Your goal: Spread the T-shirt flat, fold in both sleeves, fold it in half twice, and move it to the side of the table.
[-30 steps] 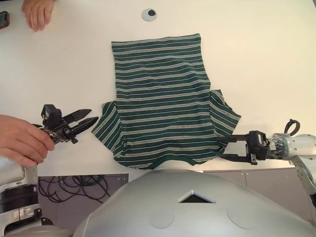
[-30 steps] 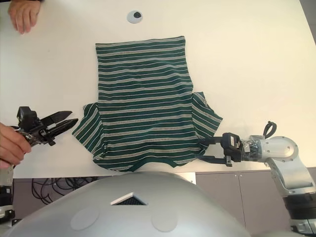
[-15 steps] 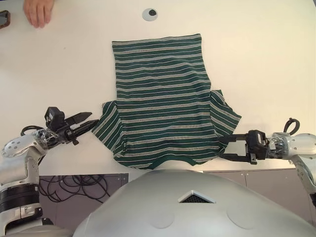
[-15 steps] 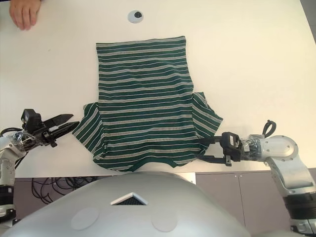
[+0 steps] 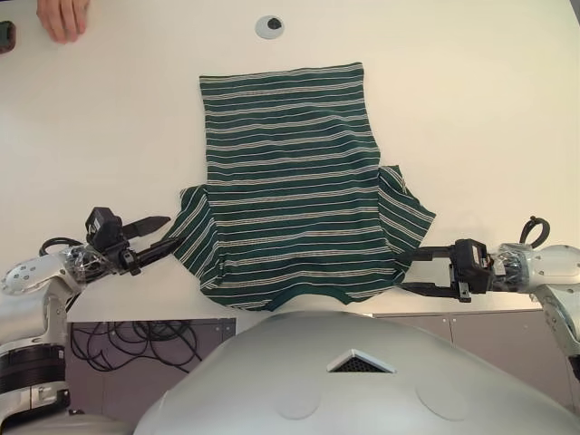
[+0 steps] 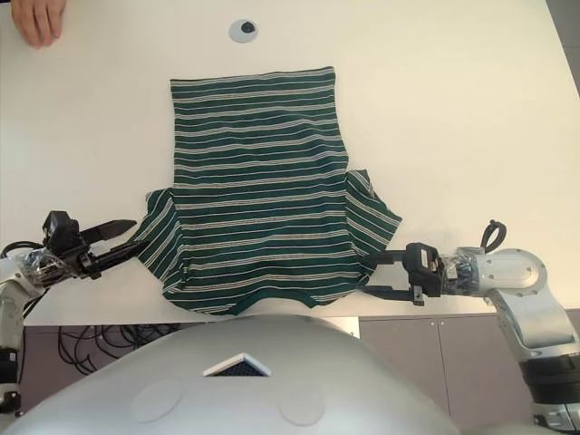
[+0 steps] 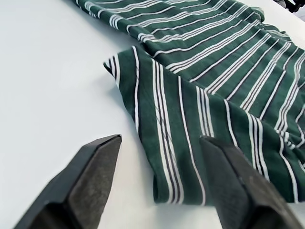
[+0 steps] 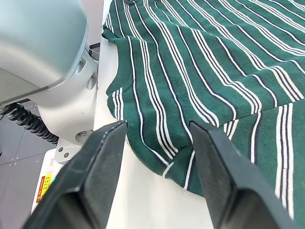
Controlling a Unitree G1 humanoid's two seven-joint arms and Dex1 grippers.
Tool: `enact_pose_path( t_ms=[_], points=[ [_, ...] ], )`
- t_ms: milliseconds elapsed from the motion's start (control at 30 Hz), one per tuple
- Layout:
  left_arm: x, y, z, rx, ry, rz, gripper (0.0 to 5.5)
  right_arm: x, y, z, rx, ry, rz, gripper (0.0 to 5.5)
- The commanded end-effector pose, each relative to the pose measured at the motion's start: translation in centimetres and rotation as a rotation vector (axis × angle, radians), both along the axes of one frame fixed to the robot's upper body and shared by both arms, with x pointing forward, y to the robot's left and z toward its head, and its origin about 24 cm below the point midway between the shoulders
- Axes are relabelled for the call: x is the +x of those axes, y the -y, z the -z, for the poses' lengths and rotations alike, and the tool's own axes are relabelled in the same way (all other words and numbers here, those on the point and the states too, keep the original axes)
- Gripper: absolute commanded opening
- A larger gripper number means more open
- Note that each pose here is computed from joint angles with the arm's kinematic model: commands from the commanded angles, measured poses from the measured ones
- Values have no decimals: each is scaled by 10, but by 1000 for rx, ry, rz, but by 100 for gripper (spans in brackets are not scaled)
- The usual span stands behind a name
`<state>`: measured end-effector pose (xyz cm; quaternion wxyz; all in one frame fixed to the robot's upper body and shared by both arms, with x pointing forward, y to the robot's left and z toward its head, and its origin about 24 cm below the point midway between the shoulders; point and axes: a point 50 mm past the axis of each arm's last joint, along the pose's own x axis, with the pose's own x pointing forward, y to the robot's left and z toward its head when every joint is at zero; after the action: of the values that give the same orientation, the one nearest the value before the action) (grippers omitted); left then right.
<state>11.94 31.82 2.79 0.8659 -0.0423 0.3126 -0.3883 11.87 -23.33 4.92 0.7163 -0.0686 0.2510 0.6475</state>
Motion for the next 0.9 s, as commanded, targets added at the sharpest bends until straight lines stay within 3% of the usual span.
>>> enact_pose_path(
  t_ms=[33, 167, 700, 900],
  points=[
    [-17, -8, 8, 37, -114, 14, 299, 2, -1, -2, 0, 12, 8, 241],
    [-18, -9, 9, 40, -120, 23, 258, 1, -1, -3, 1, 12, 10, 241],
    [-12, 1, 1, 32, -93, 31, 1, 0, -1, -2, 0, 11, 12, 241],
    [-3, 4, -12, -39, -33, 38, 1, 2, -1, -2, 2, 14, 11, 241]
  ],
)
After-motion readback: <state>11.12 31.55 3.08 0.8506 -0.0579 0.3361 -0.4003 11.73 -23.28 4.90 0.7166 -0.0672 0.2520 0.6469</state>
